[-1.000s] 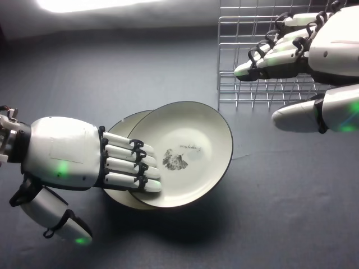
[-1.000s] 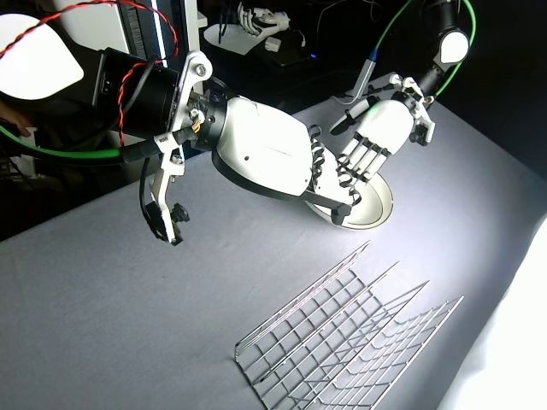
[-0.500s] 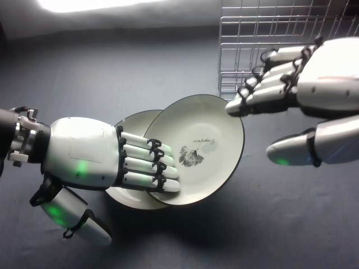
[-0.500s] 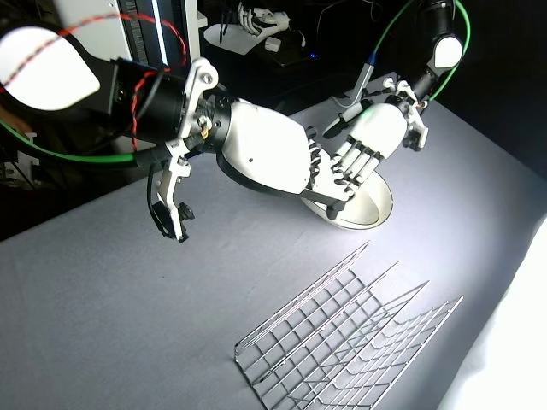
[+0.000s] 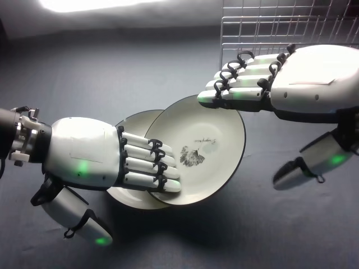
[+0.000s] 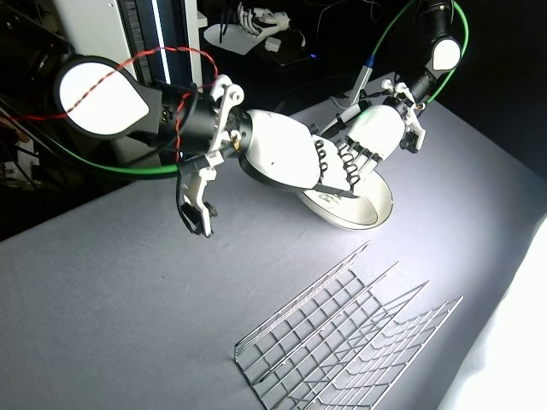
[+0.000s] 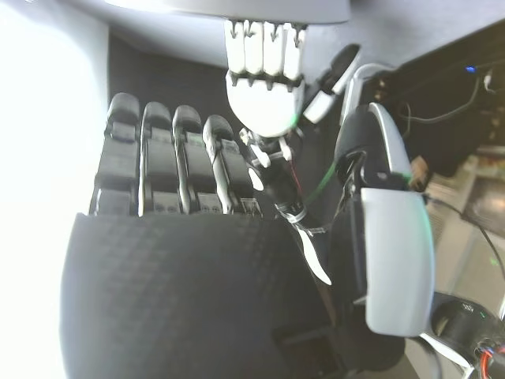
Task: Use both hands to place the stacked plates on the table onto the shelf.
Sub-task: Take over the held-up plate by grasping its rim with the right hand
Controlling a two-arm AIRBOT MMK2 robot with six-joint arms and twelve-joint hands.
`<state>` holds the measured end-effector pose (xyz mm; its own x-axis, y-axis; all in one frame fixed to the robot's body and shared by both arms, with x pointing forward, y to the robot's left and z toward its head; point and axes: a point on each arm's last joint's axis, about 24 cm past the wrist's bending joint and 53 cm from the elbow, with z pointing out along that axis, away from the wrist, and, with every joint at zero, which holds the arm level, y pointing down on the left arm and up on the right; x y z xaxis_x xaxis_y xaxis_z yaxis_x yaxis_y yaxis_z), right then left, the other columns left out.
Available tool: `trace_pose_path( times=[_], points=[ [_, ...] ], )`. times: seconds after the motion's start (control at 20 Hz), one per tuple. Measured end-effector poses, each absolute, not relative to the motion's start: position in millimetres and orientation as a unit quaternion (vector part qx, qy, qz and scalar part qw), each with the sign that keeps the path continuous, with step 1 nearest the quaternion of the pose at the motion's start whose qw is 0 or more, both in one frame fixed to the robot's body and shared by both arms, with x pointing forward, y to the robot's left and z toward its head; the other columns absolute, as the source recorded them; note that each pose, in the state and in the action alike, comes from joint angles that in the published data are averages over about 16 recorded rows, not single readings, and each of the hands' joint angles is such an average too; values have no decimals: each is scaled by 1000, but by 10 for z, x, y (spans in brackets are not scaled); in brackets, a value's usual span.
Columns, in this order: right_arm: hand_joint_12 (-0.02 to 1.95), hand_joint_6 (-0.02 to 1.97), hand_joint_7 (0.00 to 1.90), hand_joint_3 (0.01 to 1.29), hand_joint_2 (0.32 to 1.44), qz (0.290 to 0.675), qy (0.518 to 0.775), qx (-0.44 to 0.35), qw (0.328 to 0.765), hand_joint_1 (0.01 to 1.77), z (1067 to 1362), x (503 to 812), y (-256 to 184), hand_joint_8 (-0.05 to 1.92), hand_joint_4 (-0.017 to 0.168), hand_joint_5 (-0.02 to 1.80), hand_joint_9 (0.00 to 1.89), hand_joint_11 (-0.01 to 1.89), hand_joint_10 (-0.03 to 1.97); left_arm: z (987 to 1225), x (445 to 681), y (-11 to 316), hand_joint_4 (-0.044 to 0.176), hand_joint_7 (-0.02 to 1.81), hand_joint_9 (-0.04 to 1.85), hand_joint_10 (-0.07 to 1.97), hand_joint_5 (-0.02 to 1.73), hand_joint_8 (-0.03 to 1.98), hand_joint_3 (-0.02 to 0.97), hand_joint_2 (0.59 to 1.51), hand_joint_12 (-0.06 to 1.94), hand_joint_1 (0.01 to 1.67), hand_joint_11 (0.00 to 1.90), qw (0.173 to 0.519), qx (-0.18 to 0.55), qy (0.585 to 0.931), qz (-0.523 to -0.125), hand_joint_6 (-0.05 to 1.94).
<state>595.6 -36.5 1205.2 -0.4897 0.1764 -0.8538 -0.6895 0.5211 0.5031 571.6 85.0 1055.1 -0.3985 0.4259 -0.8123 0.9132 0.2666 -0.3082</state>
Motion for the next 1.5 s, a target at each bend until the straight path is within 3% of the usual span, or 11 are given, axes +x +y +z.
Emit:
trace_pose_path(
  times=[0.2,0.55,0.75,1.5],
  points=[
    [172,25,20,14,916,459,734,-178,468,836,11976,5968,-333,13,-3,33,23,22,27,10551,5717,846,-6,-14,10,-10,-17,-25,19,1202,-1,14,15,305,456,735,-399,-32],
    [350,26,23,14,854,463,737,-183,456,1025,11860,5950,-286,13,-6,40,23,19,26,10551,5720,844,-6,-14,9,-10,-17,-25,20,1204,-1,14,14,305,456,734,-400,-32],
    [356,25,23,14,846,467,737,-185,453,1026,11835,5943,-257,13,-6,39,20,12,26,10552,5723,843,-6,-13,7,-10,-17,-25,20,1204,-1,15,14,305,456,734,-401,-32],
    [-14,25,22,14,762,472,737,-190,445,937,11732,5982,-145,13,-6,20,21,12,27,10560,5736,844,-6,-13,1,-6,-17,-25,20,1206,-1,14,14,305,455,734,-402,-33]
  ],
)
